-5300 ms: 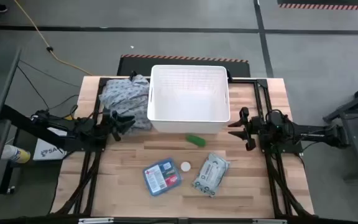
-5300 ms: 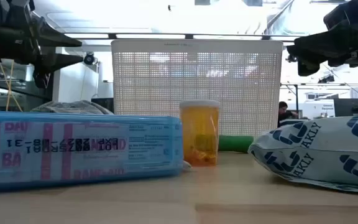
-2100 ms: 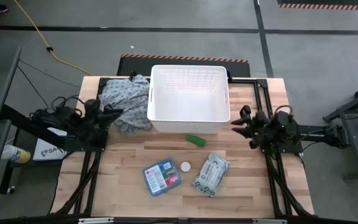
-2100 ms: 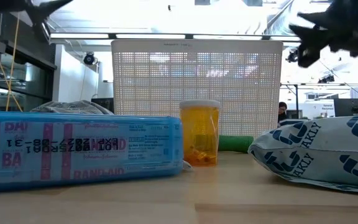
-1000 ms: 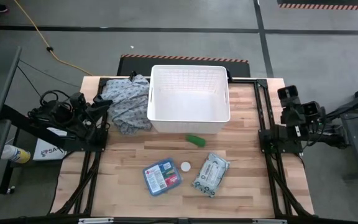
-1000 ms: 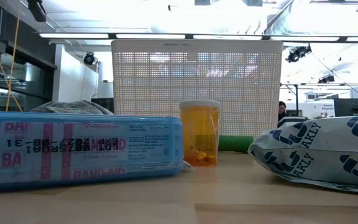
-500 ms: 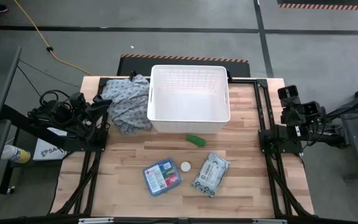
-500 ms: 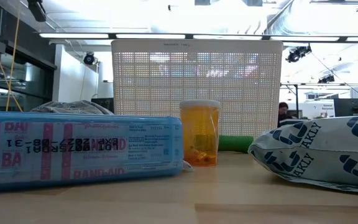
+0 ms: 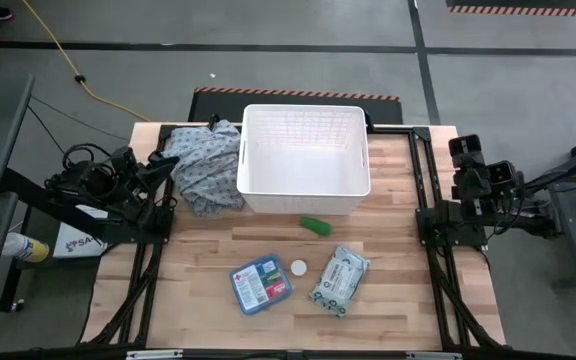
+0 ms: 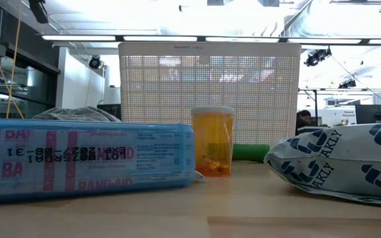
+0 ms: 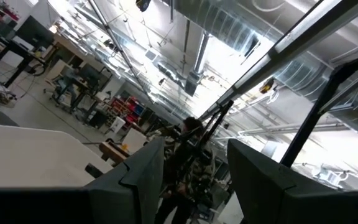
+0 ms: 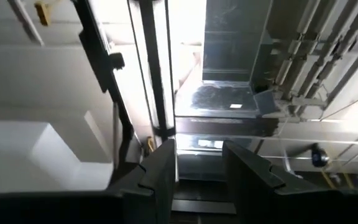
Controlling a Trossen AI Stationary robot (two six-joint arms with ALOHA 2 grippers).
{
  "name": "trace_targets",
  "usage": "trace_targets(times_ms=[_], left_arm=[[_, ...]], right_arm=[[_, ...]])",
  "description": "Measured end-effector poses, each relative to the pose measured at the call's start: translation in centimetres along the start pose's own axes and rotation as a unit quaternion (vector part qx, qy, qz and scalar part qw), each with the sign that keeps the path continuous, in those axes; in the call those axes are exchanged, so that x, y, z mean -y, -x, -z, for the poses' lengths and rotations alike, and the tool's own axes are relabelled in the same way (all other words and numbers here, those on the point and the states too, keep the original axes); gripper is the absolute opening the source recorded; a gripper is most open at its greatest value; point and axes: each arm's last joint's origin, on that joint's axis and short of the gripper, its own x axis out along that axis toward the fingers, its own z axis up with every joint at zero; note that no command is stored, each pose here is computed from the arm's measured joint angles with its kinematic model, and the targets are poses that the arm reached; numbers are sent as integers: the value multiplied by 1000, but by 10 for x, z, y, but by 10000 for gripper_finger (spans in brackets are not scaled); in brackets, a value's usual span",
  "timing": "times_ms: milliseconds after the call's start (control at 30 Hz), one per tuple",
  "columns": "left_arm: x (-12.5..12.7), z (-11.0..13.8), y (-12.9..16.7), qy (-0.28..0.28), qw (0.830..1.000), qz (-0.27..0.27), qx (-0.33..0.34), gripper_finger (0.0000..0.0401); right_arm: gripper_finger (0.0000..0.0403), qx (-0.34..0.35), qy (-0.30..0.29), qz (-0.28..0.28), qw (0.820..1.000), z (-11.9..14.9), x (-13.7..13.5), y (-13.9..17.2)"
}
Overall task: Pick & place medical supplies in basket/bin
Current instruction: Put the blue mailer bag into the white bin
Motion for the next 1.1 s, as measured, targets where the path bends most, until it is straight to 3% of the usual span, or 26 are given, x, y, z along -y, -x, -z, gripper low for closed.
trace_targets(times_ms=[200,400,633,1100], left_arm=[[6,-15,1,10,1000,15,11,211],[12,-29,4,-6,1000,22,8,211],[19,-39,0,-17,1000,16,-9,211],[54,-71,-34,-53,996,-14,-72,211]], right_arm=[[124,-11,22,-1,1000,-18,2,-25],[124,-123,14,6,992,-36,7,-69],[124,-255,-8,19,967,-44,15,-123],[124,-412,-58,33,909,-37,29,-205]])
